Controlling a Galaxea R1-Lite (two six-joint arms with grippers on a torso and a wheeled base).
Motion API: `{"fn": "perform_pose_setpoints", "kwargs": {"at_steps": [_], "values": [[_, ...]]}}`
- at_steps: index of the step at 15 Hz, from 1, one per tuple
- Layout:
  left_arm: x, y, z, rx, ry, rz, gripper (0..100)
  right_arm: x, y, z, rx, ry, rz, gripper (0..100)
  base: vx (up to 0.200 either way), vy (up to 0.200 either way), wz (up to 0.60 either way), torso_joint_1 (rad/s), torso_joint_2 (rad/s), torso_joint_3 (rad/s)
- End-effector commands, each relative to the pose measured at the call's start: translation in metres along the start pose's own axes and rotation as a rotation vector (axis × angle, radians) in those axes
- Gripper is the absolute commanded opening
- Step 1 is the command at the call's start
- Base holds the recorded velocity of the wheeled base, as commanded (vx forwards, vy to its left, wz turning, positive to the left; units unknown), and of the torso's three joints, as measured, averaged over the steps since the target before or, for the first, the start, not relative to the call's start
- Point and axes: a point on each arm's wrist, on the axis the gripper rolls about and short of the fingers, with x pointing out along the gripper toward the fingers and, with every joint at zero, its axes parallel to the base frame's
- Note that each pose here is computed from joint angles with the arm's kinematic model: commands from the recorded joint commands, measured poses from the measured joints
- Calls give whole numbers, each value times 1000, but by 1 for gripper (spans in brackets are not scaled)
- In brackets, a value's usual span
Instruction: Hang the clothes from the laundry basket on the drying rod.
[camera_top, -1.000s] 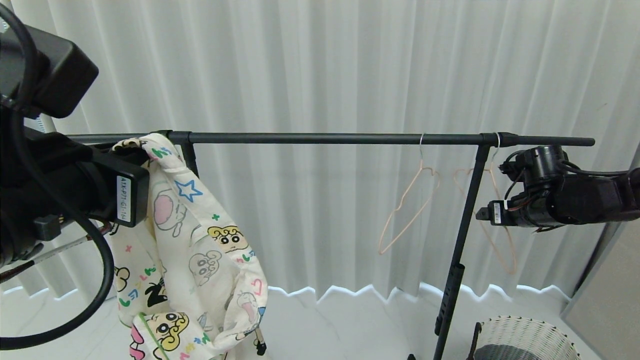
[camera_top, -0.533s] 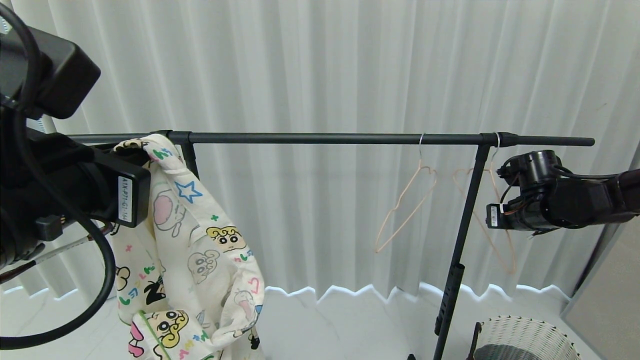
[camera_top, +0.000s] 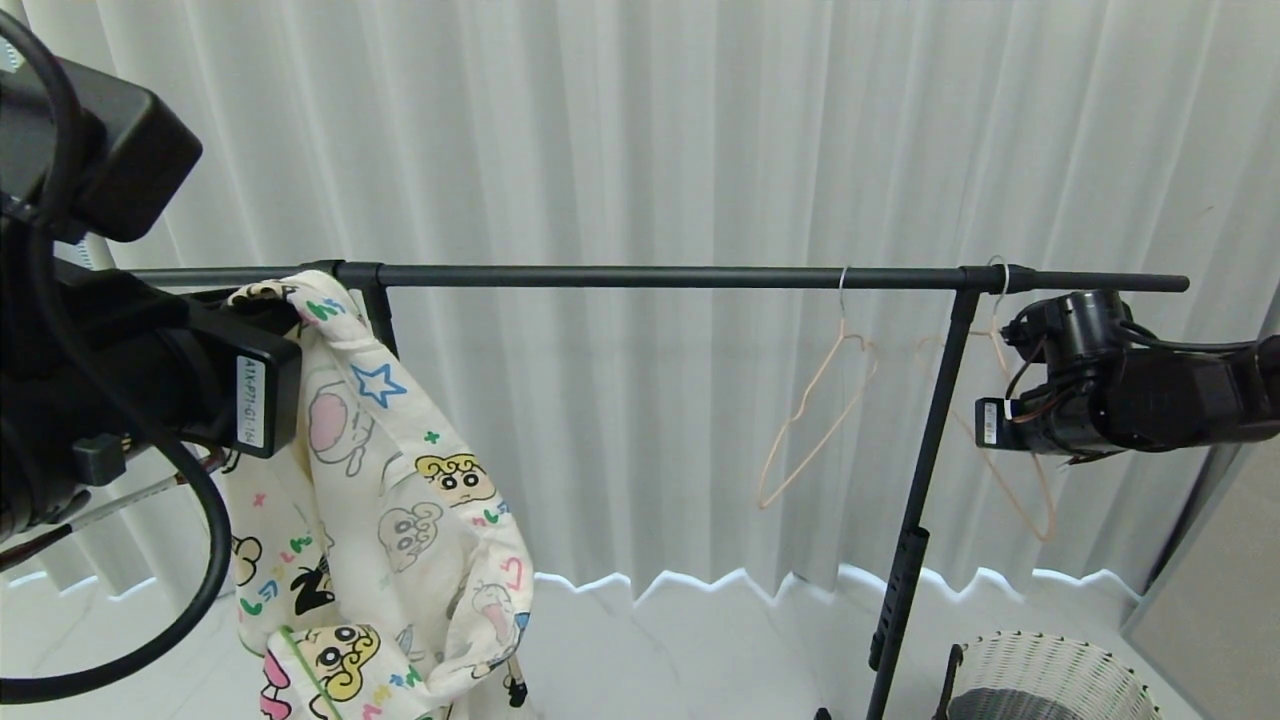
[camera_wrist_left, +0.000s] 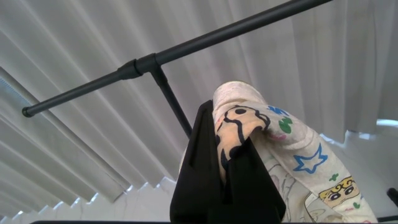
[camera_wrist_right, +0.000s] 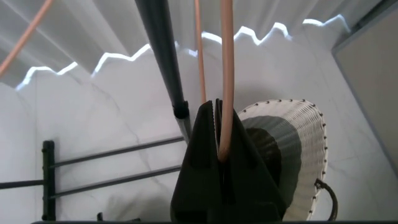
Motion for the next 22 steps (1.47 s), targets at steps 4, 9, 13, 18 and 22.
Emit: {"fn": "perform_pose_setpoints", "kwargs": {"at_steps": [4,9,13,18,22], "values": [[-2,1,-3,1,1,-1,0,-34,6,4,0,-60,34,0,0,0,0,0,0,0],[-8,5,-3,-12,-17,5,0,-72,-6,-8,1,-77,36,0,0,0,0,0,0,0],[-7,8,-5,-15,-7,27,0,-118,-26,-38,-4,-83,38,0,-50,0,0,-1,-1,2],[2,18,-6,-22,24,94,0,-184,-55,-78,-23,-133,42,0,-200,0,0,4,2,5],[4,24,-9,-27,42,131,0,-205,-63,-87,-32,-181,54,0,-200,0,0,0,2,4]]}}
